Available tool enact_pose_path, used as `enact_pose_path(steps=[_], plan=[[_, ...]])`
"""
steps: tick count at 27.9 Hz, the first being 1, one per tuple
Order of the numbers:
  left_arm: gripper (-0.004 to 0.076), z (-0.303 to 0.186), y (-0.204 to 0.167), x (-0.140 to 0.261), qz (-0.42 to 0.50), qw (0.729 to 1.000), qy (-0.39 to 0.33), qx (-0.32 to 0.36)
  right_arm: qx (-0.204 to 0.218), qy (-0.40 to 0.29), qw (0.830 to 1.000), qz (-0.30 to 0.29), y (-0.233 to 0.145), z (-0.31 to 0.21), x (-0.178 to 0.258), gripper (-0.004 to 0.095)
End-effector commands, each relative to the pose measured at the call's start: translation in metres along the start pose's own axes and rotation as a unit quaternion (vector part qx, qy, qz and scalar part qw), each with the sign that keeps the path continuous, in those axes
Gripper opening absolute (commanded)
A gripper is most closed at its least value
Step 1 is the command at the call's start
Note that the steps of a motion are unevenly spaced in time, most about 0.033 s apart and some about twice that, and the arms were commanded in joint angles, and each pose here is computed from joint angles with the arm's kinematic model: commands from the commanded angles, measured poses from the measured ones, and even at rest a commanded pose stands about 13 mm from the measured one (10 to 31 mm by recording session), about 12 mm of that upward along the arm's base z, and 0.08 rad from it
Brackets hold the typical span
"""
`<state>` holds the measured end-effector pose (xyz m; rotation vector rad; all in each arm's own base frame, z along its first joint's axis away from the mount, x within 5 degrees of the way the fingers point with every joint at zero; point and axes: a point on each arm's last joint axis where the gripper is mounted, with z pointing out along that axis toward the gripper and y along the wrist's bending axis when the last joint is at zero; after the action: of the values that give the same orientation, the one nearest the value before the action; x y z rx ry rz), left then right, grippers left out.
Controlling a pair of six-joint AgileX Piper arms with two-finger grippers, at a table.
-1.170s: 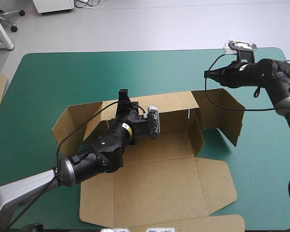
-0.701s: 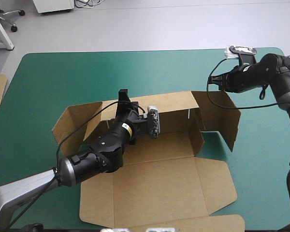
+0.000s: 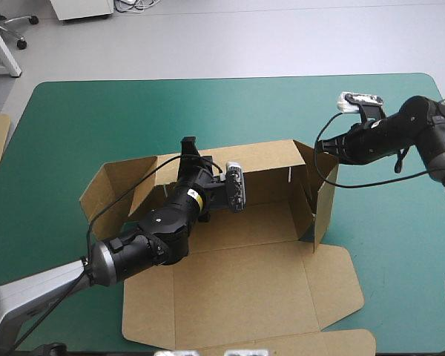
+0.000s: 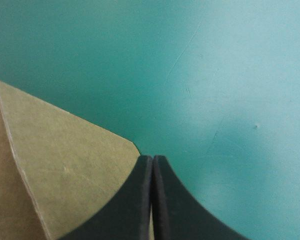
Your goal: Fold the box
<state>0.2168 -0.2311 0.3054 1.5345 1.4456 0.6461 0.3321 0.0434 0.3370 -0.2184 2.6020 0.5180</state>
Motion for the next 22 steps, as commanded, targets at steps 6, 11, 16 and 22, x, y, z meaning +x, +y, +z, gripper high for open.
enact_pose_path(steps=[6, 11, 16, 22], plan=[[-0.0014, -0.006, -0.003, -0.006, -0.053, 0.998, -0.026, 0.025, -0.051, -0.1, 0.991, -0.07, 0.016, -0.018, 0.028, -0.0034], [-0.0014, -0.006, -0.003, -0.006, -0.064, 0.997, -0.026, 0.025, -0.063, -0.101, 0.988, -0.094, 0.018, -0.014, 0.044, -0.0034], [-0.0014, -0.006, -0.003, -0.006, -0.062, 0.997, -0.026, 0.024, -0.069, -0.096, 0.986, -0.12, 0.02, -0.014, 0.053, -0.0034], [-0.0014, -0.006, -0.003, -0.006, -0.062, 0.997, -0.026, 0.024, -0.071, -0.102, 0.978, -0.166, 0.029, -0.027, 0.059, 0.0025]])
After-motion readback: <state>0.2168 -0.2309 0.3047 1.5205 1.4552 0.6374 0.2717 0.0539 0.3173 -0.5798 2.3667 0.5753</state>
